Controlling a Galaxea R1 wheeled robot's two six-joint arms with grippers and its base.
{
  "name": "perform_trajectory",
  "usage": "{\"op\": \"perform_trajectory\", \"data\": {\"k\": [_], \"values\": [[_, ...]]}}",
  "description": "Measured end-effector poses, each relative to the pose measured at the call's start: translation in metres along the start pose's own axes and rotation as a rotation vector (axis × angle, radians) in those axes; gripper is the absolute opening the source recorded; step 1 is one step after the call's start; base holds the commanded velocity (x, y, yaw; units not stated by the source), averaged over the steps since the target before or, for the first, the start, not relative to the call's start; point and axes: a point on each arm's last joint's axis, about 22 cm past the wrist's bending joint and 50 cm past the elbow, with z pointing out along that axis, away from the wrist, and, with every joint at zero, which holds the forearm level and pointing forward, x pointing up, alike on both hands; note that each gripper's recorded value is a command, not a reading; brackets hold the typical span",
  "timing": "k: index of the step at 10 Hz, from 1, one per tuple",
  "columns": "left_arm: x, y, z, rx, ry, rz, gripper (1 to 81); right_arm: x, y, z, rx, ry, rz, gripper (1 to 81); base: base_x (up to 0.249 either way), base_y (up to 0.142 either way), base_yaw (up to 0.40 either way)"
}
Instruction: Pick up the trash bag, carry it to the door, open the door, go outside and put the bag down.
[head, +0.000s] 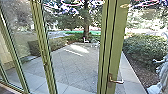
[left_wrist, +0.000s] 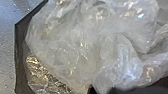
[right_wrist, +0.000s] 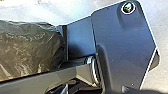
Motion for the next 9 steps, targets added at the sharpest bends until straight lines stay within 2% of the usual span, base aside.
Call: {"op": "perform_trajectory", "data": {"k": [9], "values": [[0.0018,0.0003,0.0001,-0.003,0.000,-0.006,1.0,-0.0005,-0.0011,0.0004,0.001,-0.001,0.004,81.1,0.000,0.000,0.000]]}}
